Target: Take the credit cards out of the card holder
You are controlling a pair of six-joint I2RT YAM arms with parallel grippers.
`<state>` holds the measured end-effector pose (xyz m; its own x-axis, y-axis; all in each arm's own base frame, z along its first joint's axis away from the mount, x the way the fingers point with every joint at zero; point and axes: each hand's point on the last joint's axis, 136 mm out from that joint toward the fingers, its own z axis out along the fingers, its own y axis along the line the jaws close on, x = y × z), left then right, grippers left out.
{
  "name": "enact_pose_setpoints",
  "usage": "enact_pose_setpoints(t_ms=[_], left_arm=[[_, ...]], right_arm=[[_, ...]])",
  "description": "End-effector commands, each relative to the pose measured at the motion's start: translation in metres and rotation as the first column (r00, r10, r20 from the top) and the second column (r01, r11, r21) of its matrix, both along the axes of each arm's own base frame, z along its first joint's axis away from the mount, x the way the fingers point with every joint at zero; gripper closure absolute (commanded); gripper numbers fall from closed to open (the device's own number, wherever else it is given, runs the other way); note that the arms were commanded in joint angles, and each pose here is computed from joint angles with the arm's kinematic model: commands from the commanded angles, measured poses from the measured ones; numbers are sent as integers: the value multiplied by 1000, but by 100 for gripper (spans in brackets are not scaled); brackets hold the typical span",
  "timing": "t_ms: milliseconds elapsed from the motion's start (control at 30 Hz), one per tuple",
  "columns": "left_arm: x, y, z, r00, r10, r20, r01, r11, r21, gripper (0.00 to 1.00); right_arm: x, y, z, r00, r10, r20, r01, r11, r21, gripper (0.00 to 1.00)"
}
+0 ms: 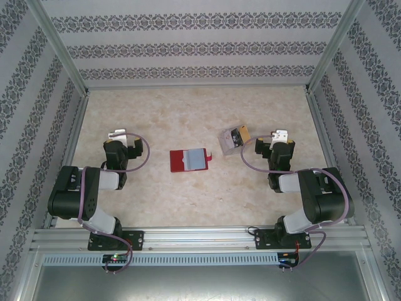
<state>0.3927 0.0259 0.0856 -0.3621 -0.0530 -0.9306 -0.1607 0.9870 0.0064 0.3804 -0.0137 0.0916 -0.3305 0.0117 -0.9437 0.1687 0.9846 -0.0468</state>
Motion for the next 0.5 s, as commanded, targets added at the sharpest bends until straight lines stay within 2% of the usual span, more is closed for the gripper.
enact_pose_setpoints(t_ms=[0, 67, 467], left_arm=[[3, -3, -1, 1000, -12, -13, 12, 1000, 26, 1], [3, -3, -1, 1000, -14, -15, 15, 1000, 25, 1], [3, -4, -1, 1000, -19, -15, 19, 1000, 25, 1]], right_arm=[[4, -2, 7, 1000, -4, 22, 4, 1000, 8, 2], [12, -2, 17, 999, -2, 47, 1, 1000, 15, 2], [12, -2, 17, 999, 3, 48, -4, 1000, 18, 2]])
